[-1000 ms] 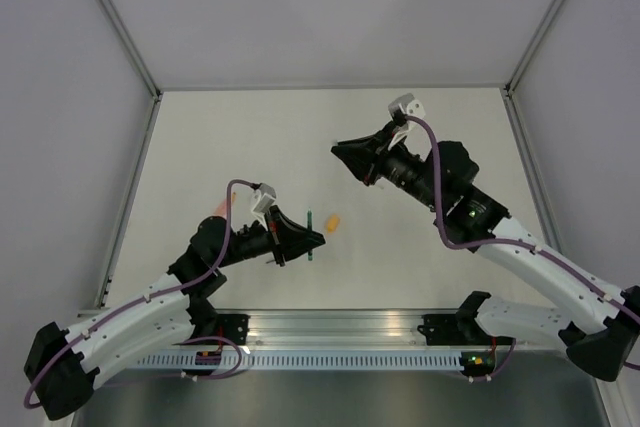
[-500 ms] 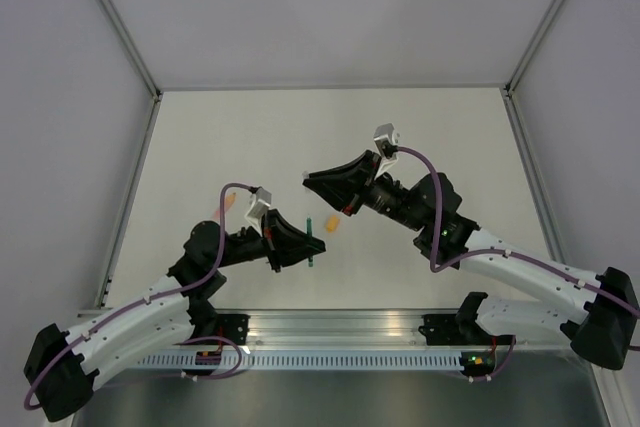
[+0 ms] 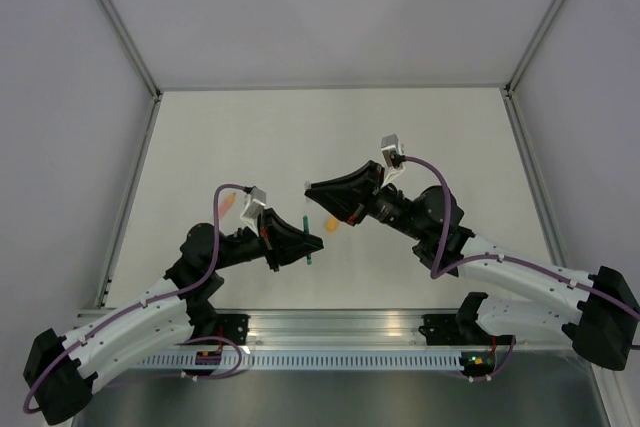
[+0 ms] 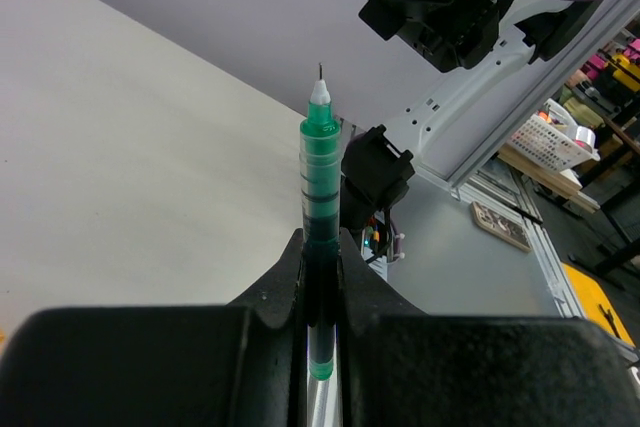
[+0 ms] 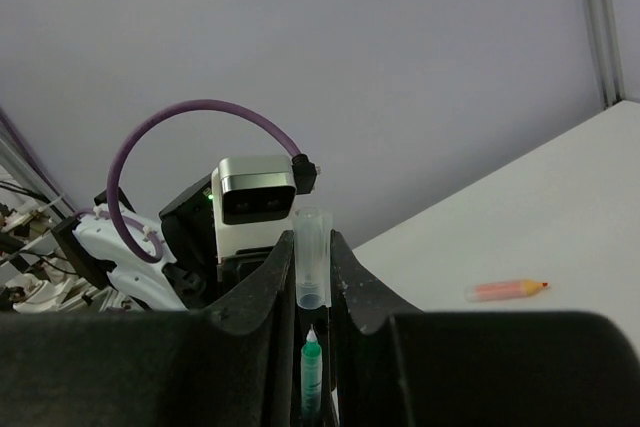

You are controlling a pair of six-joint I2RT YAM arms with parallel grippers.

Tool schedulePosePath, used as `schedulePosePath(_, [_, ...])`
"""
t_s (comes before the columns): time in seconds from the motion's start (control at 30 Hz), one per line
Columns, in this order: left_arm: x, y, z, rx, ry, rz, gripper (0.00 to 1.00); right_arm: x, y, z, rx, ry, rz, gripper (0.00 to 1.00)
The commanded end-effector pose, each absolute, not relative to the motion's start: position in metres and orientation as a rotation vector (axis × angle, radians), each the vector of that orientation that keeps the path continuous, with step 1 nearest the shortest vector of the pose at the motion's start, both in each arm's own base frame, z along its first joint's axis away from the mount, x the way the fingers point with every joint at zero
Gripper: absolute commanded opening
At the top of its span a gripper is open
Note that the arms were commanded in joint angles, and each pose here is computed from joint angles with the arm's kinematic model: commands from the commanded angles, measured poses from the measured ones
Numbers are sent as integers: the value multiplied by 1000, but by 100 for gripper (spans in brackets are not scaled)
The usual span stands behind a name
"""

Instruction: Insert the pens into the pen caps

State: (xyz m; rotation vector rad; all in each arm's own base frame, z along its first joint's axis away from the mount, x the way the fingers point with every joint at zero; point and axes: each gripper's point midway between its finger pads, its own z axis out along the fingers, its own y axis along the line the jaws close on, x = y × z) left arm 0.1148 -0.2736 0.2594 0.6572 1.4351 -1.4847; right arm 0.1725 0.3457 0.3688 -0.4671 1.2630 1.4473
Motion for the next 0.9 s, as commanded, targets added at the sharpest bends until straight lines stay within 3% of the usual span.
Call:
schedulePosePath(0.0, [117, -274, 262, 644, 1423, -1477, 2, 160, 344, 384, -471, 1182, 1511, 0])
schedulePosePath(0.87, [116, -274, 263, 651, 1420, -1478, 2, 163, 349, 365, -474, 1207, 1492, 0])
